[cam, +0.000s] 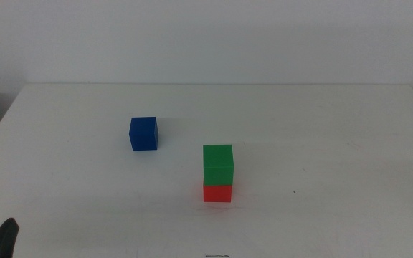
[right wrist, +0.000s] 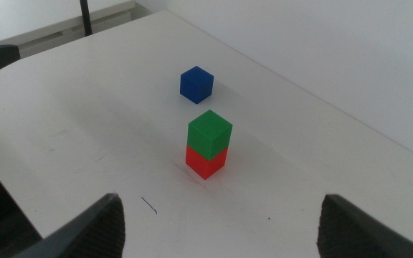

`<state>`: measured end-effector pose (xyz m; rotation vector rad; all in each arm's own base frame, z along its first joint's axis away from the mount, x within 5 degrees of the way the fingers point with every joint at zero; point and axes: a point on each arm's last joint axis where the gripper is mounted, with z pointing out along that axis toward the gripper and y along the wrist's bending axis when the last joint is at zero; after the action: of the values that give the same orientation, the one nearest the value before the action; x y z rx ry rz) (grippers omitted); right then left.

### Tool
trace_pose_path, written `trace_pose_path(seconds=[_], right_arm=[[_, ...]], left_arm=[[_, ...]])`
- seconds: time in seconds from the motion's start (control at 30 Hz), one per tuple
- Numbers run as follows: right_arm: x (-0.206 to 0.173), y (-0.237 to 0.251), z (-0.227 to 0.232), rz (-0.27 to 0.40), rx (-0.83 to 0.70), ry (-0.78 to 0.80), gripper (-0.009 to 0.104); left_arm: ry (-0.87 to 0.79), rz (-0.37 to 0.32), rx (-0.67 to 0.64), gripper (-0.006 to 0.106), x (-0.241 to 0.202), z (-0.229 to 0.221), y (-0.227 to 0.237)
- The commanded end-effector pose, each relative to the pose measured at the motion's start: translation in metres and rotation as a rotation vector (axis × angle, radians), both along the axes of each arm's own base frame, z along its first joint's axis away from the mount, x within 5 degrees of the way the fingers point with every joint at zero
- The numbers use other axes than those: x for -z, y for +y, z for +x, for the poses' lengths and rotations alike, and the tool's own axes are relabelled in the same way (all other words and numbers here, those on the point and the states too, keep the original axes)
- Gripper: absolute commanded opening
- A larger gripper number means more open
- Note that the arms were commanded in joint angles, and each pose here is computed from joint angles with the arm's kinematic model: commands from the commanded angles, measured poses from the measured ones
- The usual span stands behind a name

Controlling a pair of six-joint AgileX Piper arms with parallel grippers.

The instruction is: Stack red cubes first, then green, then blue cubes in a specific spot.

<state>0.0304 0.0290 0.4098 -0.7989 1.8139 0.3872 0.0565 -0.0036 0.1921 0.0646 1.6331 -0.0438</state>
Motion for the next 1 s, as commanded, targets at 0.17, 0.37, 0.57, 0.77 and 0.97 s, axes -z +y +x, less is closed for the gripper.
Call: trace_pose_path(seconds=[0.17,0.37,0.57,0.77,0.97], right_arm=[[-0.011,0.002,0.003,0.037,0.009,-0.066,0.082],[-0.011,0.002,0.003,0.037,0.009,-0.066,0.082],[-0.011,0.002,0.003,0.037,0.009,-0.066,0.082],[-0.011,0.002,0.003,0.037,0.009,-0.066,0.082],[-0.011,0.002,0.003,0.037,0.009,-0.066,0.082]], left_arm=[[0.141,-0.005,-0.008,0.094,-0.080,0.019,-0.001],[0.505,-0.017,-0.043,0.094,-0.130,0.055,-0.002],[0.688,-0.039,-0.072,0.094,-0.149,0.105,-0.006],[0.754,-0.124,-0.068,0.094,-0.142,0.165,-0.014],[0.867,-0.119,-0.038,0.094,-0.151,0.227,-0.029]])
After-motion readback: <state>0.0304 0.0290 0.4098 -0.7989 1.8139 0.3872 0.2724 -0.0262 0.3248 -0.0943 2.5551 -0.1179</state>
